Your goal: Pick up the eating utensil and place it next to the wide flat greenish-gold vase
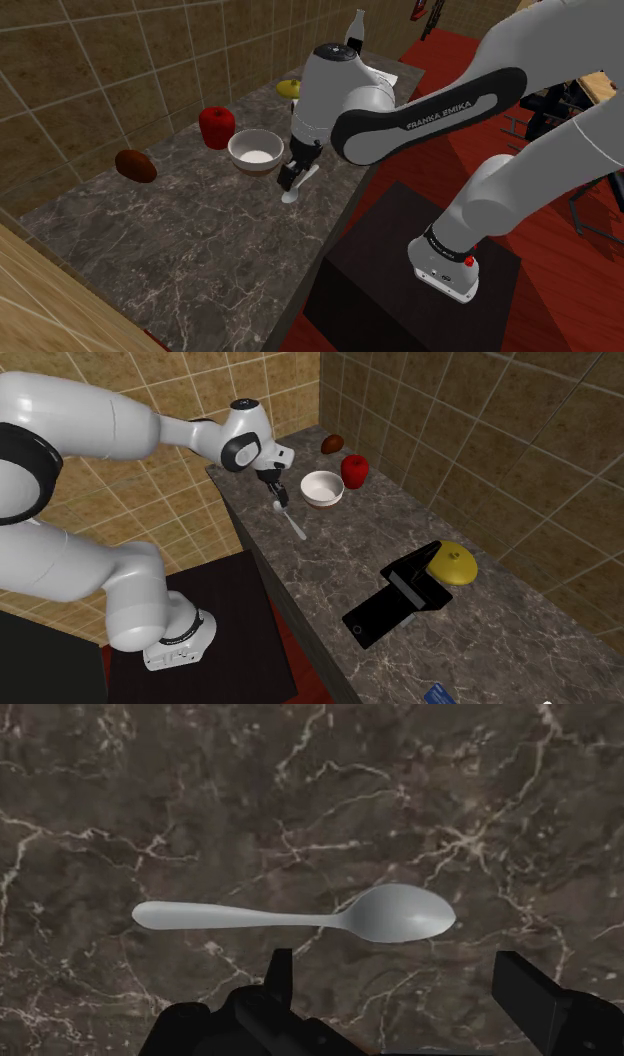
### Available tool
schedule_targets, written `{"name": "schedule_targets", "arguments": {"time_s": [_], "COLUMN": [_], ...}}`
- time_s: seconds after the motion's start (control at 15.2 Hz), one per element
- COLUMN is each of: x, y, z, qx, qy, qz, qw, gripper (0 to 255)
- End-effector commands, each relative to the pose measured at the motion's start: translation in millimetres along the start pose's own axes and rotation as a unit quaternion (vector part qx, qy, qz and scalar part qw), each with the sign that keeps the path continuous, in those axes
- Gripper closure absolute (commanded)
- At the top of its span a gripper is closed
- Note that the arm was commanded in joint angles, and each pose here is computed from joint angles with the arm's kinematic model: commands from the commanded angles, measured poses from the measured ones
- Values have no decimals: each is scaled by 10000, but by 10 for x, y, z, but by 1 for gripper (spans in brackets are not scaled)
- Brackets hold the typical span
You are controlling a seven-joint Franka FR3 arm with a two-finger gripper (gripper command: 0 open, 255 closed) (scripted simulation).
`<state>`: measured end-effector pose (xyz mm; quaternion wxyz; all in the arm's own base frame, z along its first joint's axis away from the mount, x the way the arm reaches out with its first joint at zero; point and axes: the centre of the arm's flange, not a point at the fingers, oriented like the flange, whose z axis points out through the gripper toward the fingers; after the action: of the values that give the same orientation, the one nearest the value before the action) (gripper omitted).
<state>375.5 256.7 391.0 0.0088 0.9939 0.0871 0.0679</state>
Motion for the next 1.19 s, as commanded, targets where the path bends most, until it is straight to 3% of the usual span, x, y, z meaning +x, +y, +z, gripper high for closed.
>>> {"name": "schedule_targets", "arguments": {"time_s": [0.0, 0.53, 1.06, 1.12], "x": [96, 111, 111, 111], "y": [-184, -193, -194, -194], "z": [193, 604, 604, 604], "qx": [-23, -25, -25, -25], "qy": [107, 113, 113, 113], "qz": [-58, -62, -62, -62], "qw": [9999, 9999, 9999, 9999], "gripper": [0, 0, 0, 255]}}
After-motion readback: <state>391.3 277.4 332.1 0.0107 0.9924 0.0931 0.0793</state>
